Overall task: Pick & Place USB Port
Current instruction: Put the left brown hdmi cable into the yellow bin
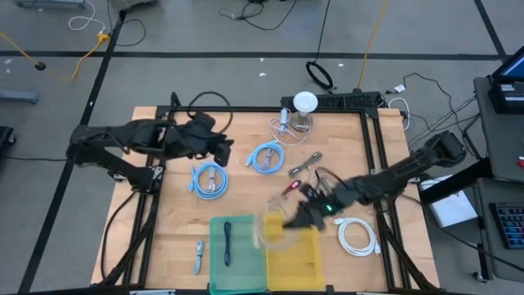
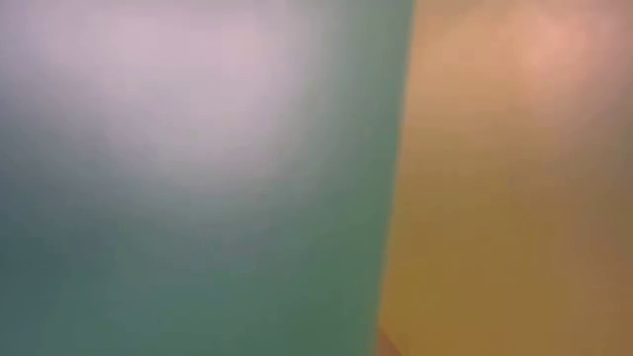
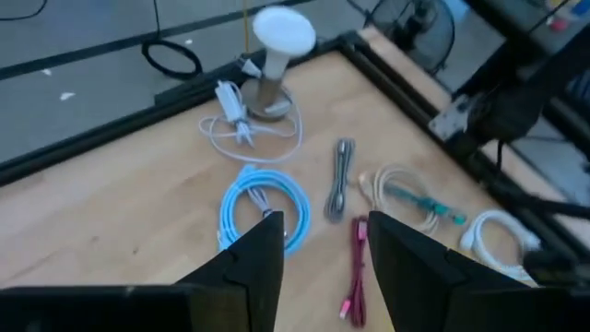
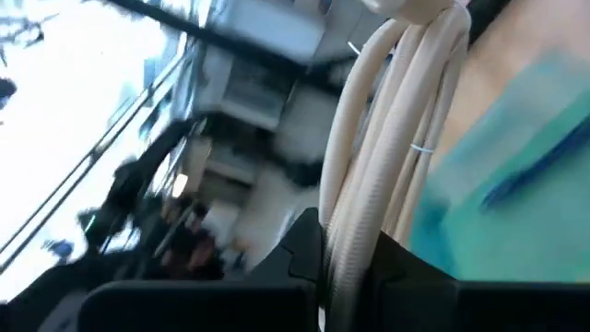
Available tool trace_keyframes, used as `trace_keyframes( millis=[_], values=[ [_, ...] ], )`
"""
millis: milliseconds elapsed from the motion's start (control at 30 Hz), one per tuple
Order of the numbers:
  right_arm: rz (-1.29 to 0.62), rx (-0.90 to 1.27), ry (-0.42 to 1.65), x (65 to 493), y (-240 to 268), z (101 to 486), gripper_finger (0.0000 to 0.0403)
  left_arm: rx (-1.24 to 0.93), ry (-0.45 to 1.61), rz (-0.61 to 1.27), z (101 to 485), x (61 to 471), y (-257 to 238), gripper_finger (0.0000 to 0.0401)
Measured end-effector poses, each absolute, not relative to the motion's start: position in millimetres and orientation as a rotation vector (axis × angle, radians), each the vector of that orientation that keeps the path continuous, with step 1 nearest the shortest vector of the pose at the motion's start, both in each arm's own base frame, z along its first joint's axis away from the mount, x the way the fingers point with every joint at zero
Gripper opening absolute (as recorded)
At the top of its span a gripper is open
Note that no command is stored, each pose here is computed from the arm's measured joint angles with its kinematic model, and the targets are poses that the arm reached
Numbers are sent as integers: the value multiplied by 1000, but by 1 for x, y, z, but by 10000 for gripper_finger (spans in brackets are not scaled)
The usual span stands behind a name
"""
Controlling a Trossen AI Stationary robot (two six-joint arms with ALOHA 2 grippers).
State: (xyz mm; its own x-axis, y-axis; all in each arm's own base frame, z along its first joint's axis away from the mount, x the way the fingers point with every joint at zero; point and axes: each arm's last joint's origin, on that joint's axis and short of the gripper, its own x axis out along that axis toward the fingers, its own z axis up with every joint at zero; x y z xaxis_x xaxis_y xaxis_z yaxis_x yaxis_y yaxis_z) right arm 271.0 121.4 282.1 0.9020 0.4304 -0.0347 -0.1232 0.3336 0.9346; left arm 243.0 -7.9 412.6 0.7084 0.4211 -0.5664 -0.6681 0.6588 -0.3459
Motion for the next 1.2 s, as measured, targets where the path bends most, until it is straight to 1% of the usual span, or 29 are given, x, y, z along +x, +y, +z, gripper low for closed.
trace_keyframes(
  millis=[67, 200, 300, 400, 467, 600, 800, 1000, 1200],
  values=[
    [371, 1180, 381, 254, 140, 282, 10, -594, 449, 628, 415, 242, -13, 160],
    [266, 1166, 489, 220, 174, 275, 10, -638, 448, 583, 413, 244, -32, 160],
    [190, 1160, 489, 200, 197, 268, 10, -667, 420, 564, 407, 256, -54, 160],
    [135, 1160, 483, 191, 215, 255, 10, -685, 383, 515, 399, 271, -84, 160],
    [118, 1172, 465, 193, 226, 245, 10, -710, 353, 471, 394, 281, -103, 161],
    [146, 1206, 423, 205, 243, 229, 10, -762, 293, 408, 383, 299, -136, 161],
    [85, 1187, 470, 219, 252, 204, 10, -816, 260, 341, 374, 304, -170, 161],
    [72, 1165, 590, 225, 249, 190, 10, -829, 220, 355, 375, 293, -185, 161],
    [51, 1152, 602, 232, 242, 188, 10, -838, 203, 365, 375, 289, -190, 161]
  ],
)
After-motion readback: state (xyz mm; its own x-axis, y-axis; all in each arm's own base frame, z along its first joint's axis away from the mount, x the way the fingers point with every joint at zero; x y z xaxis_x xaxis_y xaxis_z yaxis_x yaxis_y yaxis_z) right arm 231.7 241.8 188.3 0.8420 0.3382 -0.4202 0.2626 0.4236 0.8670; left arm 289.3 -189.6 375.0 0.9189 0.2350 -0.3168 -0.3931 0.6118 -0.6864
